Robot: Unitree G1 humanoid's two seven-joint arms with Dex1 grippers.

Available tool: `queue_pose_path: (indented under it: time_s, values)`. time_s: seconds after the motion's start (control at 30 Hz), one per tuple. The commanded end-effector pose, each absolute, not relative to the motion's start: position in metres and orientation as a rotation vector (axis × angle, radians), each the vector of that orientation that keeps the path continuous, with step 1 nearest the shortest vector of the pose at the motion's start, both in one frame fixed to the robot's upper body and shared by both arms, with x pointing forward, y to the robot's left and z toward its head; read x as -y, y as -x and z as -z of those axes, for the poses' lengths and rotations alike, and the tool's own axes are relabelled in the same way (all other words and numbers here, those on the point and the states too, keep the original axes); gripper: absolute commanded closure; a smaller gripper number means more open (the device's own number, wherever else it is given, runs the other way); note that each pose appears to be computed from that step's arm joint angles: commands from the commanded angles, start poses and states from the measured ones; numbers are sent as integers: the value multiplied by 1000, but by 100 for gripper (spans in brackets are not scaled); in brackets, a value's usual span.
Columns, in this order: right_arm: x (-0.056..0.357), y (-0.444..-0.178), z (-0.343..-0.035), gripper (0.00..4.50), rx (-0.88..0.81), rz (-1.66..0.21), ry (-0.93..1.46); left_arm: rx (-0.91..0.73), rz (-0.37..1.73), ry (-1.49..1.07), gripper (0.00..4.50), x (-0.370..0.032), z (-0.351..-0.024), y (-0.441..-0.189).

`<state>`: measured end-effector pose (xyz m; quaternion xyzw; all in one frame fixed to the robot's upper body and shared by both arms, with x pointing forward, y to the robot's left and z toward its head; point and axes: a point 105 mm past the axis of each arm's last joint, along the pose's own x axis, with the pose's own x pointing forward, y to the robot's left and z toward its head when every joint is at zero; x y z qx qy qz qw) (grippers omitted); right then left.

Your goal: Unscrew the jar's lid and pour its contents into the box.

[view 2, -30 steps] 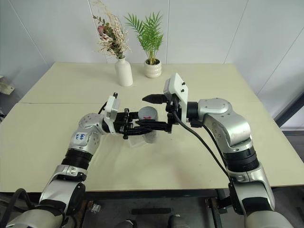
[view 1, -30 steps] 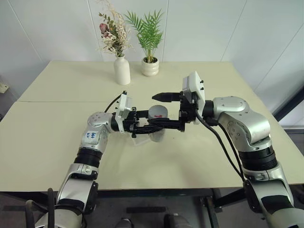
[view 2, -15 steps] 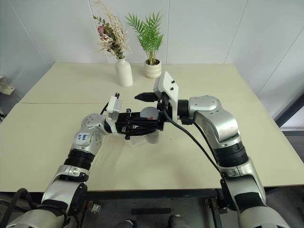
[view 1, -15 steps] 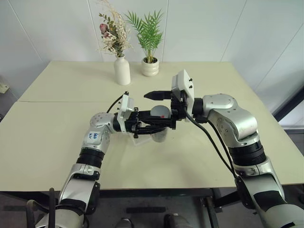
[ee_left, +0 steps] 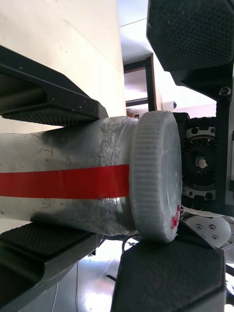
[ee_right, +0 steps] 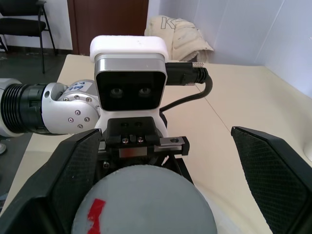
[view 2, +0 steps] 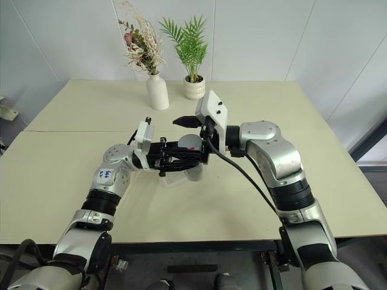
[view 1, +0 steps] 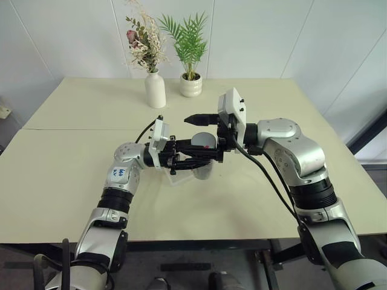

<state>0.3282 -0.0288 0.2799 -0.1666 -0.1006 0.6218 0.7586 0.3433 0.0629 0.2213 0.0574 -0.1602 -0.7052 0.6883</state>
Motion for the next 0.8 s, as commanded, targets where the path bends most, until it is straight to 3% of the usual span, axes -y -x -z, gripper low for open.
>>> queue_pose_path:
  time_s: [0.03,0.6,0.8]
  values:
    - [48,-332,-296,3,267,-1272,402,416,1585,-175,229,-65,-236,-341]
    - [85,-332,-299,3,239,-1145,443,408,1548,-181,229,-74,-237,-345]
    - [90,-317,-297,3,222,-1162,443,403,1543,-178,229,-74,-236,-346]
